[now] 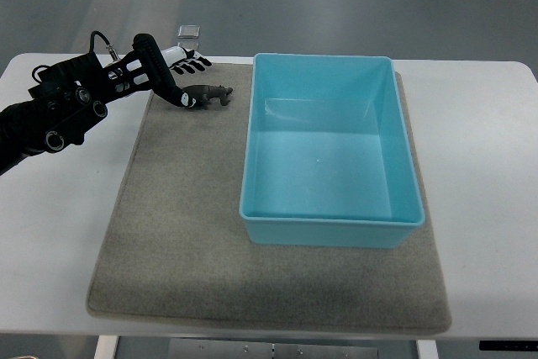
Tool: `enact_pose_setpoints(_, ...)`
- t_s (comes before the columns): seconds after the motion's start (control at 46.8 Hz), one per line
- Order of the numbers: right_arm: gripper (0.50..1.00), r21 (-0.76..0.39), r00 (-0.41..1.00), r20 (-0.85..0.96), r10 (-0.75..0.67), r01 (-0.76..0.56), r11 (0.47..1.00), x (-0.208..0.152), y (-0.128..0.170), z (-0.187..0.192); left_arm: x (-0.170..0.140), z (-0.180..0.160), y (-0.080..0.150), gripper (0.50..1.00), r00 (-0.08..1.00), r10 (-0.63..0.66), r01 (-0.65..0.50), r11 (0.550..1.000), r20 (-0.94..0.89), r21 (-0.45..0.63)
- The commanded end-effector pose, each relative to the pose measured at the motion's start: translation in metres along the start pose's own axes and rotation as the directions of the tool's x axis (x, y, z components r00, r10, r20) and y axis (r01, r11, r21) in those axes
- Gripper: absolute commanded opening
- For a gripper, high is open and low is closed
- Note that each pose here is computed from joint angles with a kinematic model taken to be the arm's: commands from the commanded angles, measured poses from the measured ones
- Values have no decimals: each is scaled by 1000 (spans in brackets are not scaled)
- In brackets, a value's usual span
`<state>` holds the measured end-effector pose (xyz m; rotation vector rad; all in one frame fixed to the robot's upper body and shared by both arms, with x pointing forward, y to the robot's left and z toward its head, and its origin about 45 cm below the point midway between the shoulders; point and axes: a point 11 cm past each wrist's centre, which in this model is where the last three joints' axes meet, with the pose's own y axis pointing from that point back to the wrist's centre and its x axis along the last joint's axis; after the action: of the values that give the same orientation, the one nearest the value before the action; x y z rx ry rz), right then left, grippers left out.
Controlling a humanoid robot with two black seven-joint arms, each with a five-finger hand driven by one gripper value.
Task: Place brown hippo in blue box with left hand
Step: 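Close the left hand fingers around the brown hippo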
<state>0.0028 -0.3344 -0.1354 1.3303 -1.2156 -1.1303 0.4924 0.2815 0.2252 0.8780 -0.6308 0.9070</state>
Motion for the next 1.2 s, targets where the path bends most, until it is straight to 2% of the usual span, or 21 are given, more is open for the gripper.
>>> enact_pose_setpoints(0.0,936,0,1000,0,0,0,1000,0,0,0,-1,-1,0,791,1000,0,0,1000,1,2)
enact_pose_setpoints(0.364,936,0,1000,0,0,0,1000,0,0,0,-1,-4,0,718,1000,-1,1,1000,7,11)
enact_pose_setpoints(0.706,936,0,1000,0,0,0,1000,0,0,0,-4,-4,0,718,1000,-8,8,1000,10,12)
enact_pose_setpoints(0.984,936,0,1000,0,0,0,1000,0,0,0,-8,-7,0,737,1000,-15,15,1000,9,16)
enact_pose_setpoints(1.176,936,0,1000,0,0,0,1000,0,0,0,-7,-6,0,709,1000,-13,13,1000,7,16)
